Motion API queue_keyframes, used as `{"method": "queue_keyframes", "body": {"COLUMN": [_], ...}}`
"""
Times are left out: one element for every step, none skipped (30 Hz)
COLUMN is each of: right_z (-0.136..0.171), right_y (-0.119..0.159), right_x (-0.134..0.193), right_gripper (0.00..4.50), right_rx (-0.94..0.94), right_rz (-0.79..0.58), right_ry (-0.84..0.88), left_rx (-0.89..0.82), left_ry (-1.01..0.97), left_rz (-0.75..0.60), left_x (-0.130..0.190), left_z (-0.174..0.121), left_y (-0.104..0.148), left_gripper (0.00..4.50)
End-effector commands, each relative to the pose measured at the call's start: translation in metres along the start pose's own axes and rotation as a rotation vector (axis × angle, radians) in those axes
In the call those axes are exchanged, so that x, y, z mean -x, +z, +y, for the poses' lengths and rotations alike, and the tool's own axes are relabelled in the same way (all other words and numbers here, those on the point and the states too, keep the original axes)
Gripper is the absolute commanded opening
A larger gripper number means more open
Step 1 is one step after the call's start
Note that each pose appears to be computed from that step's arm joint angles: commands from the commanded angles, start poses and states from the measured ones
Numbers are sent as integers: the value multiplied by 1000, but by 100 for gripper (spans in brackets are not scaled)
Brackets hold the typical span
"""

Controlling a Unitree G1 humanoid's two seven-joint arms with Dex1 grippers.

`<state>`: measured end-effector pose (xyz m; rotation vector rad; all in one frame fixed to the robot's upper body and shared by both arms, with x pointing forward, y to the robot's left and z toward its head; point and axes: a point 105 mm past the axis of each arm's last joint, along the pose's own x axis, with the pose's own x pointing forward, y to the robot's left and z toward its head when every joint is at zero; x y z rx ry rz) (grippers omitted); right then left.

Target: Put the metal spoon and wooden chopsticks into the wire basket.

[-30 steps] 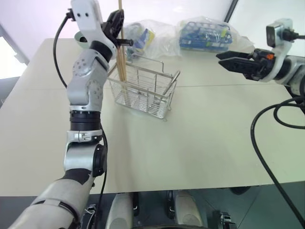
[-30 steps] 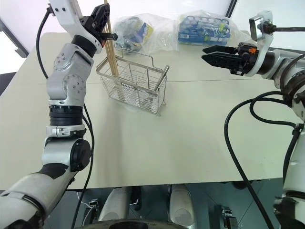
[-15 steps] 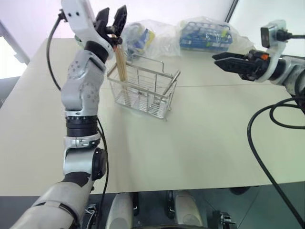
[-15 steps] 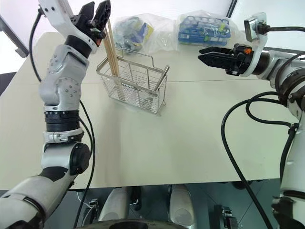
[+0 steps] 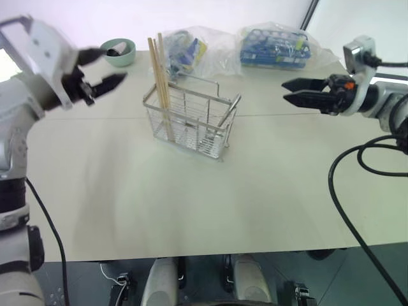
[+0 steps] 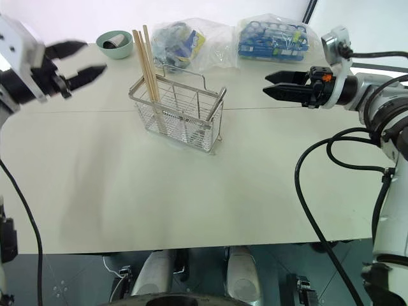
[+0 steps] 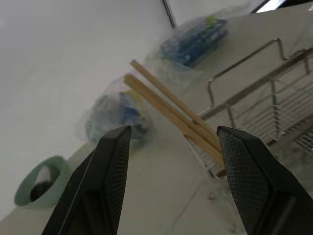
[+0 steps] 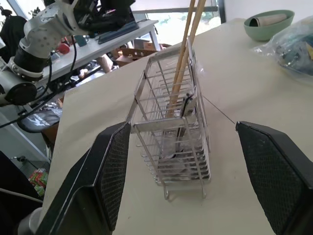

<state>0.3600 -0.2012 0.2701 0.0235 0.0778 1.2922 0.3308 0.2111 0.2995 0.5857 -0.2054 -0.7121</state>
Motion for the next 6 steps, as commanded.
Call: {"method": "queue_keyframes", "body": {"right_z": [4, 4, 4, 4, 4, 4], "right_y": [3, 2, 0, -1, -3, -4], "right_x": [-6, -9, -11, -14, -16, -18], "right_gripper": [354, 354, 354, 354, 354, 354], "right_rx": [37, 48, 60, 66, 63, 61], "right_rz": [-30, -28, -29, -31, -38, -43], "right_ry": [33, 40, 46, 53, 60, 67], "left_rx": [-41, -36, -24, -17, -11, -3], "left_ry": [-68, -51, -38, -29, -22, -22], "left_rz": [13, 11, 4, -1, -6, -9], "left_x": [7, 7, 7, 7, 7, 7], "left_z": [-14, -13, -11, -9, -9, -9], "left_y": [4, 4, 5, 6, 8, 9], "left_gripper": [292, 292, 292, 292, 292, 292]}}
